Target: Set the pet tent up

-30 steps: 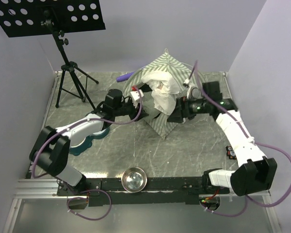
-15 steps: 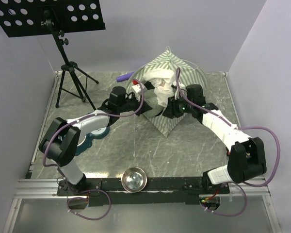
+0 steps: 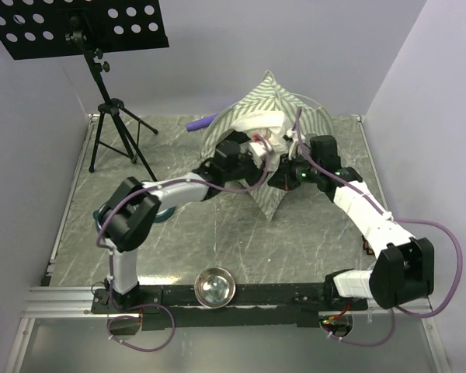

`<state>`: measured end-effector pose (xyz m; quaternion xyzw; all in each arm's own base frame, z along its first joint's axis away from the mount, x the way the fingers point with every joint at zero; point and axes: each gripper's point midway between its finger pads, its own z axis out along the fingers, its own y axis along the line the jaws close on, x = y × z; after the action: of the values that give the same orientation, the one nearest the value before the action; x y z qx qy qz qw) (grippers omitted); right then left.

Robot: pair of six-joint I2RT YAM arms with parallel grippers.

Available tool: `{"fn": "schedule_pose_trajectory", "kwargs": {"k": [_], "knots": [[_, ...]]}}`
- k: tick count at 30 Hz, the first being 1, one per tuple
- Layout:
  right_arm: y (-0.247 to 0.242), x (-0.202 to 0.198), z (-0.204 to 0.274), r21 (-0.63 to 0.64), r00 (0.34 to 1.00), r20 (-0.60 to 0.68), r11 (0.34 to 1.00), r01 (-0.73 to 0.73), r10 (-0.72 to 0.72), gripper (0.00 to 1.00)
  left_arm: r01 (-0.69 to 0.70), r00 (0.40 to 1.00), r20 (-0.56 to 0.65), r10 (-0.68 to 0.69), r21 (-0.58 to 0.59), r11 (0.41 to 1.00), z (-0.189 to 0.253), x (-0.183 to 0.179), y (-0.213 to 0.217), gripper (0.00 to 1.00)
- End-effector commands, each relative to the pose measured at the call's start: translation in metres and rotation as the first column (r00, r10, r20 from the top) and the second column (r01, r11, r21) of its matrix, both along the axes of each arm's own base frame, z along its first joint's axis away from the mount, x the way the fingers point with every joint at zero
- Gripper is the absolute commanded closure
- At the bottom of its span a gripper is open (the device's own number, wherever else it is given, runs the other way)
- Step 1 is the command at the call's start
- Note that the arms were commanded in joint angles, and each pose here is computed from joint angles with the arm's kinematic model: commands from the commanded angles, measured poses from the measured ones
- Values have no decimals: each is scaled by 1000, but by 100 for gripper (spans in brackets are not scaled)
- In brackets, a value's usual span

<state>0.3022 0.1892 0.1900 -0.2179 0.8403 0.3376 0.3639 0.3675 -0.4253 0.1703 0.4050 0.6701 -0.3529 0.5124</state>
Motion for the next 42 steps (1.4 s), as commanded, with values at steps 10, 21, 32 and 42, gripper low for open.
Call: {"fn": "schedule_pose_trajectory", "kwargs": {"k": [10,21,32,42], "knots": [[-18,-19,19,83,998,-64,996,-23,28,100,-32,998,55,30,18,999,43,2,96,14],[-13,-18,27,124,994,-107,992,-11,25,100,157,976,121,-183,200,967,10,-3,59,30],[-8,-14,36,199,988,-153,979,34,-3,100,246,969,-2,-247,-80,966,16,-40,-4,12],[-45,6,-5,65,948,-237,970,233,-211,100,110,992,-47,-121,-194,975,70,-76,84,0]]}}
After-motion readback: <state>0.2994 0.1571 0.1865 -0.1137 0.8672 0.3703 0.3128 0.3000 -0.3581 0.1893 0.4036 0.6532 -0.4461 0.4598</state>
